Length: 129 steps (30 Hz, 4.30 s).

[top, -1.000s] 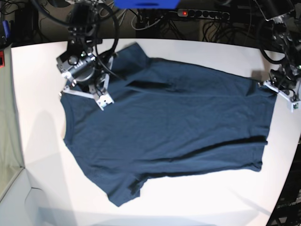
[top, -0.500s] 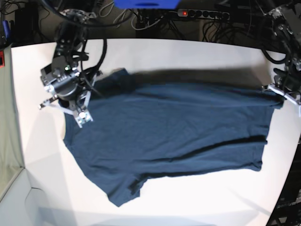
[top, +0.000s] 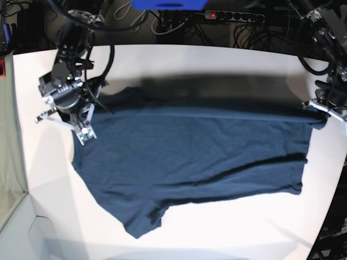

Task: Layout the t-shirt on the table in an organized manner, then fold the t-shirt properly
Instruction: 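Lift the shirt by its shoulders with both grippers and lay it down, then regrasp the shirt edges with both grippers and lift, shaking it flat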

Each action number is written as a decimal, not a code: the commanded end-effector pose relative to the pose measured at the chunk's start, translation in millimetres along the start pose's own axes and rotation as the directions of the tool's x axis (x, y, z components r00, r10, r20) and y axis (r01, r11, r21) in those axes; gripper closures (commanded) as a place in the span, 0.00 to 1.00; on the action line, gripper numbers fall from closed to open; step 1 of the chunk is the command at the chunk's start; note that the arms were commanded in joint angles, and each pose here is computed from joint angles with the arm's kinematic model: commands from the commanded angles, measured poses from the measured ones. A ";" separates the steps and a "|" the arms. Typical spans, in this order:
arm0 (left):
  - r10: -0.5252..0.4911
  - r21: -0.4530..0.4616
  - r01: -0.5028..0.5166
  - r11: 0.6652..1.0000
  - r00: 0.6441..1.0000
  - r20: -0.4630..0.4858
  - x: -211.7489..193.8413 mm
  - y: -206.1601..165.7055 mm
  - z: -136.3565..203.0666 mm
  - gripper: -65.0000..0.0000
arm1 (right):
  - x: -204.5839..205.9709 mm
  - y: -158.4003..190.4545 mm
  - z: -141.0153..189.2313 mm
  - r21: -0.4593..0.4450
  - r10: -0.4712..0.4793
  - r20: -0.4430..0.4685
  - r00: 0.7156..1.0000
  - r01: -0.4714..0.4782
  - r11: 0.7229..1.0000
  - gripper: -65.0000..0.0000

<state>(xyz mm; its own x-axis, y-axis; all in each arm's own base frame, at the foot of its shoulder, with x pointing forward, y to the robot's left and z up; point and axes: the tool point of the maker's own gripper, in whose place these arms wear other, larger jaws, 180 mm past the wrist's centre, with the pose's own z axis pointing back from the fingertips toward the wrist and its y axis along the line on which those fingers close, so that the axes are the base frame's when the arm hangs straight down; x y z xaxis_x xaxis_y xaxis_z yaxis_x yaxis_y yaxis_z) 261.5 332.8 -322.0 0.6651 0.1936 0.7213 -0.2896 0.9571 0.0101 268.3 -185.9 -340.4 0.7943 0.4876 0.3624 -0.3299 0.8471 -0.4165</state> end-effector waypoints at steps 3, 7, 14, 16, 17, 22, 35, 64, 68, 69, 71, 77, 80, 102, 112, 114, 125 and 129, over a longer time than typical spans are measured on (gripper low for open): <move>0.028 0.000 -0.028 1.000 0.999 0.041 18.5 4.4 -8.9 1.00 | 26.6 -5.1 6.7 -0.021 0.015 0.071 0.997 -0.013 1.000 1.00; 0.049 -0.004 -0.049 0.999 0.998 0.044 26.3 5.4 -17.3 1.00 | 40.9 -8.5 8.7 -0.029 0.020 0.101 0.995 -0.017 0.999 1.00; 0.093 -0.024 -0.092 0.995 0.995 0.048 39.2 3.9 -31.7 1.00 | 48.7 -8.3 1.4 -0.014 0.019 0.099 0.995 -0.018 1.000 1.00; 0.106 -0.025 -0.105 0.994 0.994 0.040 42.1 6.9 -37.8 1.00 | 50.0 -7.1 -2.3 -0.006 0.021 0.093 0.995 -0.020 1.000 1.00; 0.114 -0.029 -0.113 0.993 0.993 0.036 43.1 6.8 -40.6 1.00 | 49.3 -5.4 -4.5 0.002 0.022 0.087 0.996 -0.022 1.000 1.00; 0.136 -0.039 -0.135 0.990 0.990 0.028 46.0 5.9 -47.9 1.00 | 59.7 -4.6 -14.8 0.024 0.024 0.081 0.996 -0.026 0.999 1.00; 0.197 -0.047 -0.195 0.980 0.979 0.055 36.8 10.9 -71.2 1.00 | 88.7 -4.1 -40.3 0.082 0.037 0.057 0.998 -0.042 0.996 1.00; 0.161 0.003 -0.162 0.987 0.986 0.048 10.0 30.3 -63.8 0.20 | 27.5 0.5 -20.2 0.029 0.044 0.013 0.999 -0.045 0.999 0.53; 0.170 0.016 -0.171 0.985 0.984 0.051 -8.2 36.9 -68.7 0.20 | 7.7 9.3 -22.6 0.047 0.058 -0.027 0.998 -0.057 0.997 0.53; 0.175 0.016 -0.176 0.984 0.983 0.049 -11.4 37.4 -71.0 0.20 | 5.0 11.1 -23.0 0.051 0.060 -0.032 0.998 -0.058 0.997 0.53; 0.191 0.017 -0.192 0.981 0.981 0.039 -18.6 38.2 -76.0 0.20 | 3.8 11.8 -23.2 0.053 0.061 -0.034 0.998 -0.059 0.997 0.53; 0.224 -0.001 -0.224 0.975 0.974 0.017 -20.6 32.3 -92.8 0.20 | -1.0 14.7 -23.7 0.059 0.063 -0.044 0.997 -0.061 0.996 0.53; 0.185 -0.017 -0.186 0.983 0.983 -0.004 -18.4 26.0 -101.7 0.20 | -2.0 14.8 -23.8 0.060 0.062 -0.046 0.997 -0.060 0.996 0.53; 0.161 -0.044 -0.163 0.986 0.986 -0.047 -38.2 9.7 -117.1 1.00 | -22.9 2.9 -29.7 0.042 -0.006 -0.055 0.998 0.009 0.999 0.53; 0.142 -0.045 -0.143 0.989 0.990 -0.027 -34.8 10.7 -108.4 1.00 | -23.8 17.0 -45.7 0.096 -0.001 -0.053 0.999 0.006 0.995 0.53; 0.128 -0.050 -0.128 0.990 0.992 -0.003 -28.2 8.5 -103.7 1.00 | -25.8 25.4 -53.2 0.125 0.002 -0.052 0.999 0.005 0.992 0.53; 0.085 -0.051 -0.082 0.995 0.995 0.061 -8.3 8.0 -89.5 1.00 | -38.3 16.1 -62.0 0.115 0.043 -0.066 0.997 -0.035 0.993 1.00; 0.038 -0.060 -0.028 0.998 0.986 0.160 24.2 -0.2 -70.1 1.00 | -22.6 -15.6 -46.8 0.021 0.097 -0.020 0.995 -0.097 0.995 1.00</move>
<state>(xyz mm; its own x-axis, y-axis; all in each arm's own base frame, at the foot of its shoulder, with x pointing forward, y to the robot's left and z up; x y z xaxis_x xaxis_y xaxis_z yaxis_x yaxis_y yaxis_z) 313.4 342.2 -376.4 0.5929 0.2209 0.7744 -0.2654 0.9615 -0.0710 267.8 -219.1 -393.5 0.7831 0.5584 0.2737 -0.4323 0.8053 -0.4059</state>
